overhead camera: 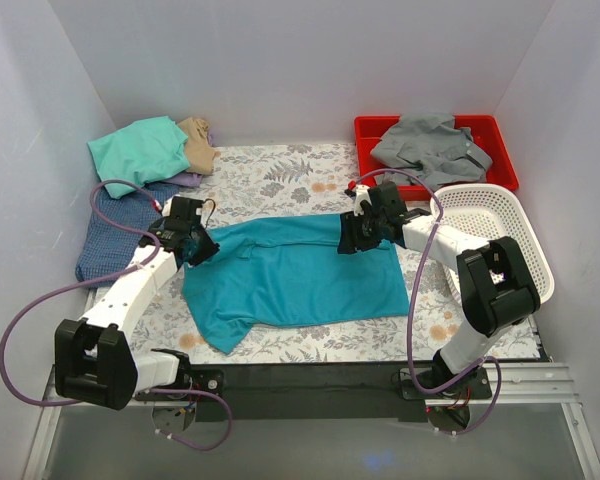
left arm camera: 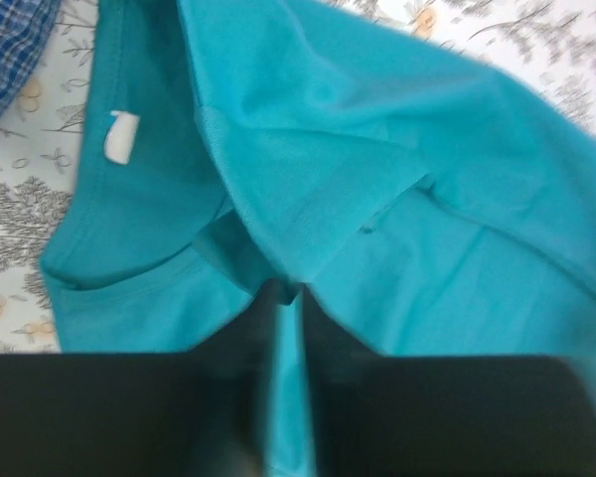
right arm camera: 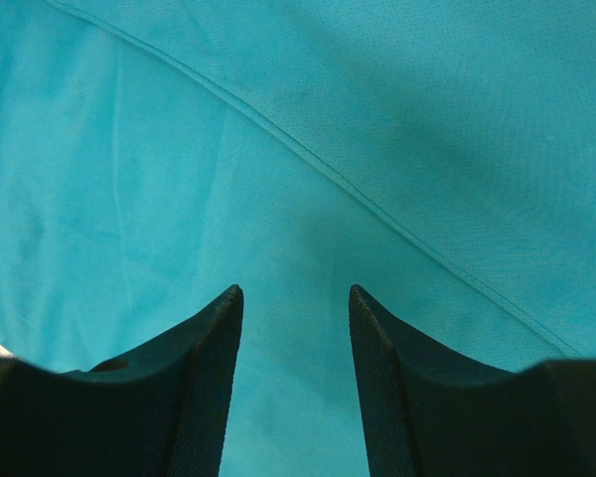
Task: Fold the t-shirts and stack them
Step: Fold the tshirt
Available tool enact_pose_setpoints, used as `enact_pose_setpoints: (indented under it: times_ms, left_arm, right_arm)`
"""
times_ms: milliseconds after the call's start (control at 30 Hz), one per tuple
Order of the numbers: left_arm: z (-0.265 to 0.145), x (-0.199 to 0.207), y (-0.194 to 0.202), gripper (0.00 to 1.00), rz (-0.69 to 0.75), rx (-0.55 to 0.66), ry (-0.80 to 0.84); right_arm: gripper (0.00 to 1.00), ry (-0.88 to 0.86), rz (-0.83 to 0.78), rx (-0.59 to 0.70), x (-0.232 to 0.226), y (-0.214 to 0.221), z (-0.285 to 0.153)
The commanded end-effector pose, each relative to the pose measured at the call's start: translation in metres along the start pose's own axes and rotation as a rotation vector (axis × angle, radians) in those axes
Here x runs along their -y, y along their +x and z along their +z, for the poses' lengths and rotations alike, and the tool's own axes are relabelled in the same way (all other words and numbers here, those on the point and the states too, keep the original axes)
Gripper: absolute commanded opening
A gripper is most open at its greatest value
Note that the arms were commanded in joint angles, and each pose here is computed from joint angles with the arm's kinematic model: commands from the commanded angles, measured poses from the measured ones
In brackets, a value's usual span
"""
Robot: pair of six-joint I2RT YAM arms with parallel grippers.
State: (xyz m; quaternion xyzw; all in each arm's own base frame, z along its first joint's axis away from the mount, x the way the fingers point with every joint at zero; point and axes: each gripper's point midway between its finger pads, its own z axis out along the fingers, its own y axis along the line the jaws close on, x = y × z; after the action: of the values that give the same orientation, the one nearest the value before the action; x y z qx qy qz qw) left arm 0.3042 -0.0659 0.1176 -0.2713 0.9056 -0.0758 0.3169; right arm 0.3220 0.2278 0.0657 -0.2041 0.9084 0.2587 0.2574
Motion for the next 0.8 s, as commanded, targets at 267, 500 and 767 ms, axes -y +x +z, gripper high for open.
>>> enact_pose_setpoints:
  times_ms: [267,500,767]
  left_arm:
    - [-0.006,-0.035,-0.014,0.7,-0.05,0.148,-0.124]
    - [0.012,-0.016,0.003,0.68,-0.049,0.084,-0.024]
    - [0.015,-0.003,-0.011,0.68,-0.018,0.122,0.023]
  right_arm:
    - [0.54,-0.196,0.0,0.069,-0.04,-0.02,0.008]
    - [0.54,-0.518,0.012,0.094,-0.136,-0.049,0.049]
    - [0.55,-0.612,0.037,0.077,-0.209,-0.068,0.113]
